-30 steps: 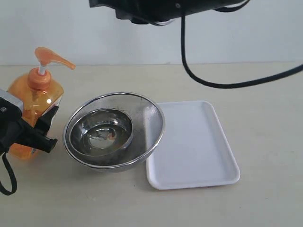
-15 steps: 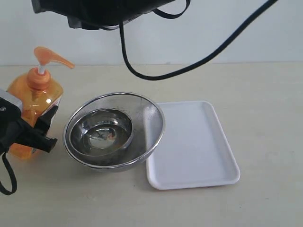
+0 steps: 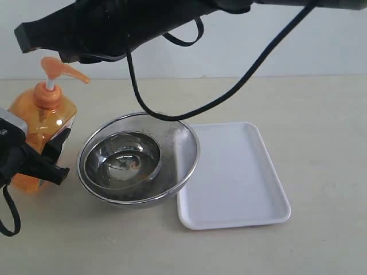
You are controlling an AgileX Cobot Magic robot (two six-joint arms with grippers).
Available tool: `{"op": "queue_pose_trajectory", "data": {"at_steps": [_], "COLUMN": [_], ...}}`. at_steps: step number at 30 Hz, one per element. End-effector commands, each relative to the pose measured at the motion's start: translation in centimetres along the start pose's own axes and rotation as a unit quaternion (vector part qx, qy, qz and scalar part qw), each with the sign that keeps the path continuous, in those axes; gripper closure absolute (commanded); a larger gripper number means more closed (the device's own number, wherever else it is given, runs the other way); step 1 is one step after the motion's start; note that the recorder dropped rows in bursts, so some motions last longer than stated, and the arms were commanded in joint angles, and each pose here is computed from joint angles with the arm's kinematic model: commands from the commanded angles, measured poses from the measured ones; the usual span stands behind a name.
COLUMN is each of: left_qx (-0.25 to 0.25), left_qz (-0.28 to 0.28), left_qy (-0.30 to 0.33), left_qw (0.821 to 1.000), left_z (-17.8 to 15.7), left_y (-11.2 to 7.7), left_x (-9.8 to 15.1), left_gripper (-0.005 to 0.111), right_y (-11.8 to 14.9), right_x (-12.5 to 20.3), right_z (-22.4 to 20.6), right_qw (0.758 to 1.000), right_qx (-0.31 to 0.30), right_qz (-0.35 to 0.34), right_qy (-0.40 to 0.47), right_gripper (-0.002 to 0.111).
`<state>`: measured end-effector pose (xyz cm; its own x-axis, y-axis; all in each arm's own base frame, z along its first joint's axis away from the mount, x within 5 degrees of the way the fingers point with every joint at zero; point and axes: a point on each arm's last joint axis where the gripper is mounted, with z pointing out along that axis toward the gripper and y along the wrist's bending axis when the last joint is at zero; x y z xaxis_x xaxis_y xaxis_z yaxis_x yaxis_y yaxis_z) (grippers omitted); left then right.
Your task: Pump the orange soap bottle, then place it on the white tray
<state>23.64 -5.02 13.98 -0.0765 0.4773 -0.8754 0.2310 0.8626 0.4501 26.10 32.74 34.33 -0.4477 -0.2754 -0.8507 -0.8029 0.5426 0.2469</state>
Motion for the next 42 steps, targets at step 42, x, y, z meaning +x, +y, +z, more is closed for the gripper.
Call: {"op": "queue_pose_trajectory", "data": {"at_steps": [42], "left_qx": [0.020], "left_qz": [-0.012], "left_qy": [0.001], "left_qw": [1.000], "left_z": [-0.1], "left_y": [-0.3], "left_x": [0.1], "left_gripper": [0.102], "right_y": [-0.7], "right_x": [2.5], "right_z": [4.9], "right_qw": [0.998], "right_qx": [-0.039], "right_qz": [0.004], "right_qy": [0.058], "right_gripper": [0.108]}}
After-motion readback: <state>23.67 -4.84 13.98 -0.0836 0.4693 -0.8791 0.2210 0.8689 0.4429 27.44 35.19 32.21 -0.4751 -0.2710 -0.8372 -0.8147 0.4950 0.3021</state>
